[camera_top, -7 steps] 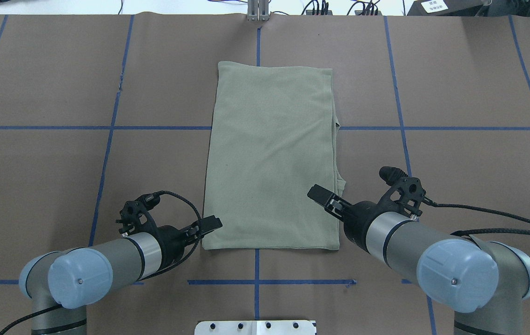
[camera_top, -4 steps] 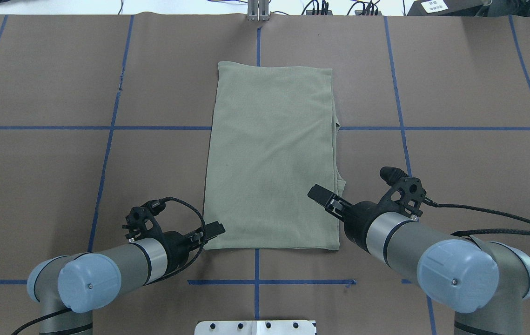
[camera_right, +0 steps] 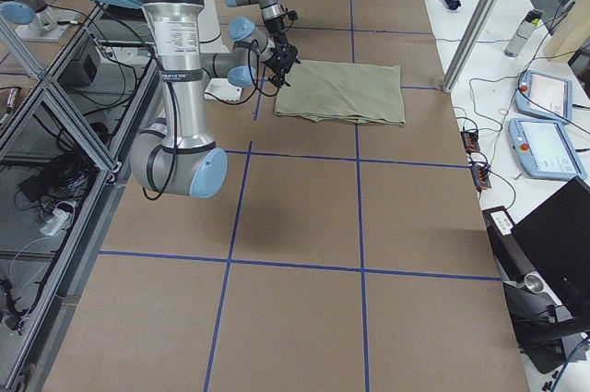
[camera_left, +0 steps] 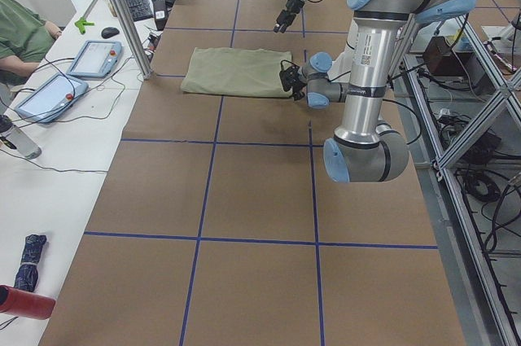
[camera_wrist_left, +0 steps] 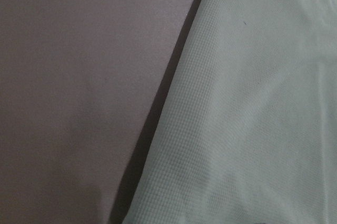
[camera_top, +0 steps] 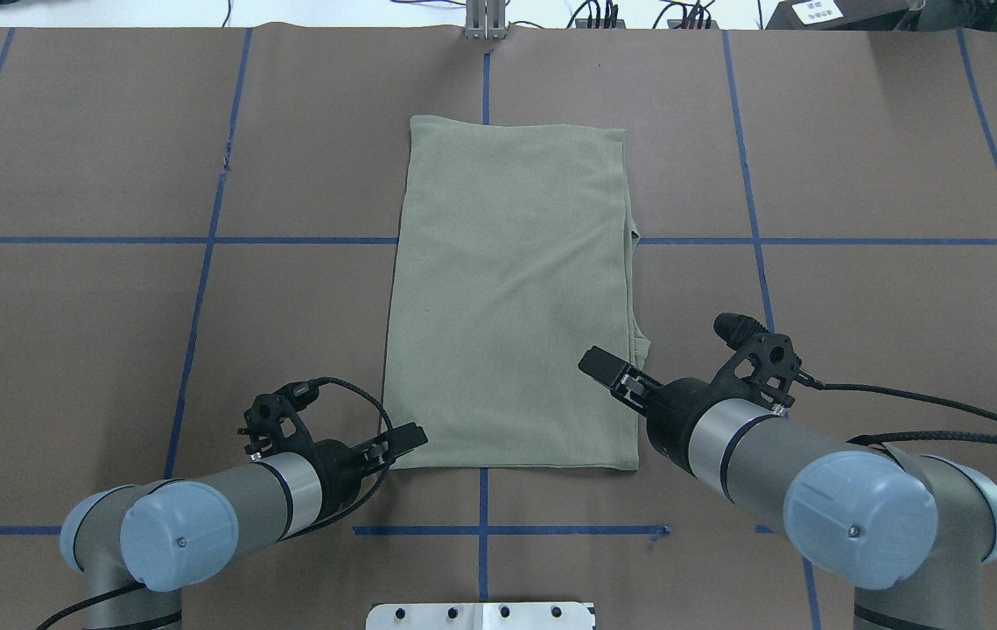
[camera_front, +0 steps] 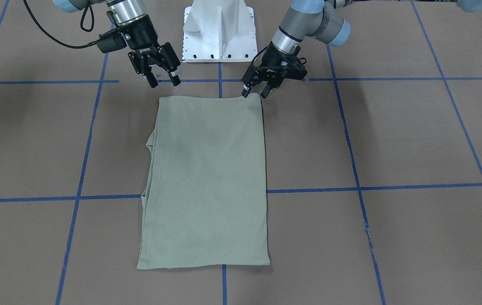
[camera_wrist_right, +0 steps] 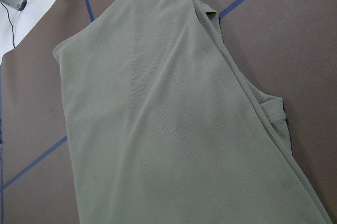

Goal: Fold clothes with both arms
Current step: 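Grasp the near corners of the folded shirt with both grippers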

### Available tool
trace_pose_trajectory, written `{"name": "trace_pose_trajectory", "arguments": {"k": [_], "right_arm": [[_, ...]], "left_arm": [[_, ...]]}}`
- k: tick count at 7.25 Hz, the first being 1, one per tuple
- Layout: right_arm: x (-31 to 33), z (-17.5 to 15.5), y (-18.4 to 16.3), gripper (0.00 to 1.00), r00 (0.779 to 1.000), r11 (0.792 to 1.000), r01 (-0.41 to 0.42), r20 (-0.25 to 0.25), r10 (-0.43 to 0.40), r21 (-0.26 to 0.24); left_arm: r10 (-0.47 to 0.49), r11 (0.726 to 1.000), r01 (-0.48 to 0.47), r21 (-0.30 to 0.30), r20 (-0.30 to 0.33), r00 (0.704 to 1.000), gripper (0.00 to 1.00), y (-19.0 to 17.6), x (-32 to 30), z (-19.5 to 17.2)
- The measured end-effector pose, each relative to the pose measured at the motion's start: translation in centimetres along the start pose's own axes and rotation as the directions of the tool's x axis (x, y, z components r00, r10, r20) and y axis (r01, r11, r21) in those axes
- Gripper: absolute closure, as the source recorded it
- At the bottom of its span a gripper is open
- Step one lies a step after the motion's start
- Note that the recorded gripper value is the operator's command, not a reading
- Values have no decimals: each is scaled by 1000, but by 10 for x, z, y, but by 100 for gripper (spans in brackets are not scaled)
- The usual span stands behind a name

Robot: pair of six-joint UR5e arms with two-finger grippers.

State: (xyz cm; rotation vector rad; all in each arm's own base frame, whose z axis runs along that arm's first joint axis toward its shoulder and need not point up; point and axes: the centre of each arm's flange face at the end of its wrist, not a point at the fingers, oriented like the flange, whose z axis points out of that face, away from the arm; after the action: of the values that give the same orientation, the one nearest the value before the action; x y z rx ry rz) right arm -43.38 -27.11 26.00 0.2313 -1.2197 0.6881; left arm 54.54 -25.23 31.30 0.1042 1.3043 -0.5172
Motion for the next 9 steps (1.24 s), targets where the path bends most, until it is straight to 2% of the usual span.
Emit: {"name": "trace_pose_trajectory", "arguments": {"k": [5, 6, 7, 8, 9], "right_arm": [[0, 0, 0, 0, 1000, 1000, 2, -1, -2, 0], [0, 1, 0, 0, 1000, 1000, 2, -1, -2, 0], [1, 1, 0, 0, 1000, 1000, 2, -2, -2, 0], [1, 1, 0, 0, 1000, 1000, 2, -3, -2, 1], [1, 2, 1, 0, 1000, 1000, 3, -4, -3, 0]], "left_arm": [[8, 1000, -8, 3, 13, 1000, 14, 2, -3, 11], [8, 1000, -8, 3, 14, 1000, 17, 3, -2, 12], [8, 1000, -8, 3, 14, 1000, 26, 3, -2, 12], [8, 1000, -8, 2, 14, 1000, 40, 3, -2, 12], [7, 1000, -7, 2, 13, 1000, 63, 3, -2, 12]]}}
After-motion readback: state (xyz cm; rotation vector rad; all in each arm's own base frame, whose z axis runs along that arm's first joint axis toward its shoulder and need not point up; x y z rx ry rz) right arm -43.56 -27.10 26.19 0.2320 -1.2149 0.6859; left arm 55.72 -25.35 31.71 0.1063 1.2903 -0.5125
